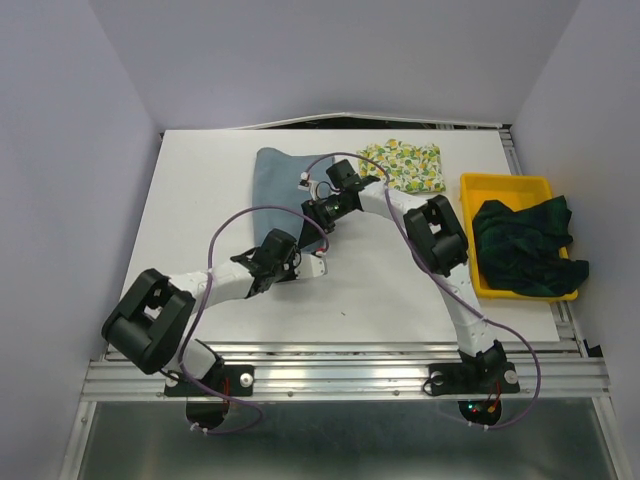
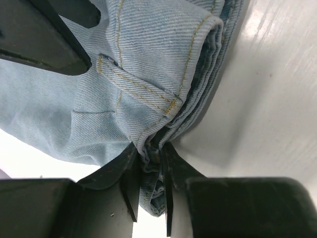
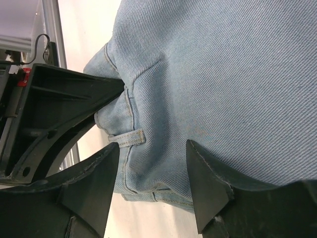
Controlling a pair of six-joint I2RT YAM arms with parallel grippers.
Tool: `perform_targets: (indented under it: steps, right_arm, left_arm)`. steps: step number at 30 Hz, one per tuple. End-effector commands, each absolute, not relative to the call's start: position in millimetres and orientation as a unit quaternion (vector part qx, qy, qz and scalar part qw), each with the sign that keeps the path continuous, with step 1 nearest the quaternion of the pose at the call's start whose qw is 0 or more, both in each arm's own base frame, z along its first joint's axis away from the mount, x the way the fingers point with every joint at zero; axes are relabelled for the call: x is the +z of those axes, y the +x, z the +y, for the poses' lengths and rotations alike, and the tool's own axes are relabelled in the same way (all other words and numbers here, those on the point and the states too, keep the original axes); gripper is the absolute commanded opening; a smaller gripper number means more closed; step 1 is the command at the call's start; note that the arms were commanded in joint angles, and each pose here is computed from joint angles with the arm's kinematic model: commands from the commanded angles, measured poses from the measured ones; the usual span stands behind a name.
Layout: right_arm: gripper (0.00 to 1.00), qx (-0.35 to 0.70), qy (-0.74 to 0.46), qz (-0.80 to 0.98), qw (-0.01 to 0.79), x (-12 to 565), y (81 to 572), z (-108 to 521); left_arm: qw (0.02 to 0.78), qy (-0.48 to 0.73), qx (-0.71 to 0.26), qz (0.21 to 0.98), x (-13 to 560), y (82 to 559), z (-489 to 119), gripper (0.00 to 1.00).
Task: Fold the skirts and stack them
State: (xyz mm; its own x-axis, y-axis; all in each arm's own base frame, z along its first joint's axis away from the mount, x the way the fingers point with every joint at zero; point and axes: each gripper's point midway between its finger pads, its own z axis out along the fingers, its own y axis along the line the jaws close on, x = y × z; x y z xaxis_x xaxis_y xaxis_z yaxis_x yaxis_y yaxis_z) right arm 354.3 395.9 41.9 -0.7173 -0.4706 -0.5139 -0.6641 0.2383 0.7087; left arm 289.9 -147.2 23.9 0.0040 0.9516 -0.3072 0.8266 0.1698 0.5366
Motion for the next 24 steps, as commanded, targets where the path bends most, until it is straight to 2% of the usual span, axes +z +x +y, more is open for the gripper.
perform_targets:
  steps: [1,5,8,11,13,18,24]
  right_arm:
    - [0.63,0.462,-0.365,0.804,0.085,14.2,357.5,386.7]
    - [0.66,0.474,-0.363,0.794,0.116,61.4,377.5,393.7]
    - [0.70,0.491,-0.364,0.767,0.193,124.8,418.8,406.2]
    - [0.72,0.485,-0.361,0.758,0.247,142.9,447.9,411.4]
    - [0.80,0.478,-0.360,0.749,0.285,149.3,464.9,417.4]
    - [0.87,0.441,-0.333,0.756,0.351,132.1,505.3,423.2]
    - [0.96,0.399,-0.337,0.763,0.381,96.8,531.0,422.2]
  left_arm:
    - [0.270,0.649,0.058,0.709,30.2,266.2,-144.9,0.00]
    - [0.257,0.663,0.010,0.703,60.9,247.1,-151.3,0.00]
    - [0.235,0.671,-0.022,0.703,80.9,228.5,-151.4,0.00]
    - [0.225,0.676,-0.036,0.701,88.9,219.7,-151.1,0.00]
    - [0.211,0.679,-0.046,0.701,91.5,210.5,-148.2,0.00]
    - [0.191,0.687,-0.084,0.696,98.6,188.2,-147.4,0.00]
    - [0.174,0.692,-0.133,0.687,112.6,168.9,-154.6,0.00]
